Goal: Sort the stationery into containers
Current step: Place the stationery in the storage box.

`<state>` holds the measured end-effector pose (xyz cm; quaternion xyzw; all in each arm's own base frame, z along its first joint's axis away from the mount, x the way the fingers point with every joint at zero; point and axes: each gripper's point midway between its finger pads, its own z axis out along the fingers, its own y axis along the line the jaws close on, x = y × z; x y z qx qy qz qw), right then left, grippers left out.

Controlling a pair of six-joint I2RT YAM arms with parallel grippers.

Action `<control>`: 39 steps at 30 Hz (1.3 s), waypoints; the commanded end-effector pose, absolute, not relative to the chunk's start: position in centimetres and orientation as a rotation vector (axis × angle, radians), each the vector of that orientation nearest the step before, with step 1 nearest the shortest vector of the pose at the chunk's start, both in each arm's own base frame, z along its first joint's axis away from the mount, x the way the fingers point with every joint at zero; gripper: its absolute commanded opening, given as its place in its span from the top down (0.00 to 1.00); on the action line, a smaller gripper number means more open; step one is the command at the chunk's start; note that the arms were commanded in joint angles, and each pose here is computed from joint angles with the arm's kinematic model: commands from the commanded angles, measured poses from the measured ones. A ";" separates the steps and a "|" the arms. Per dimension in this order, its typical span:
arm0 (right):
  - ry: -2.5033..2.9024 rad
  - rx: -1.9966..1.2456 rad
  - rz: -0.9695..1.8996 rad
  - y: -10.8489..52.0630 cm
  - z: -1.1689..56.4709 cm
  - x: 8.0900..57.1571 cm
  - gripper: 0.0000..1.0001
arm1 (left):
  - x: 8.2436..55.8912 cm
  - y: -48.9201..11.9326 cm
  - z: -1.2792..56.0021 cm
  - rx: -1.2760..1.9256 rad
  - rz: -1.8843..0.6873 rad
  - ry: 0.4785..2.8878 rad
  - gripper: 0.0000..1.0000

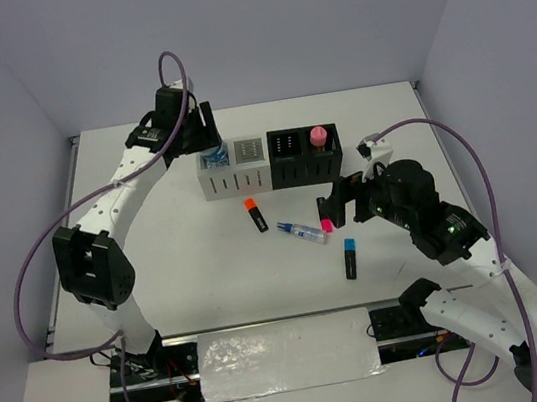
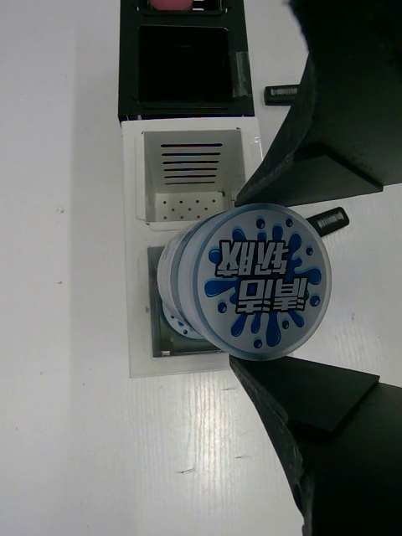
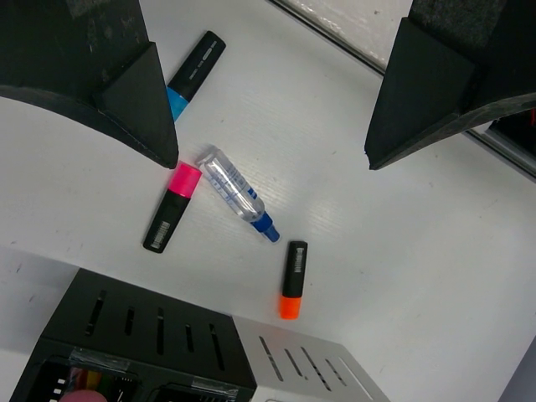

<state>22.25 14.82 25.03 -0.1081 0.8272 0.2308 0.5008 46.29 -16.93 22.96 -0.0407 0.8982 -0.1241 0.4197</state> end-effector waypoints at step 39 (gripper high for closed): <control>2.036 -0.336 0.573 16.3 22.7 23.4 0.00 | 43.4 -15.3 29.3 -0.164 -0.302 2.165 0.01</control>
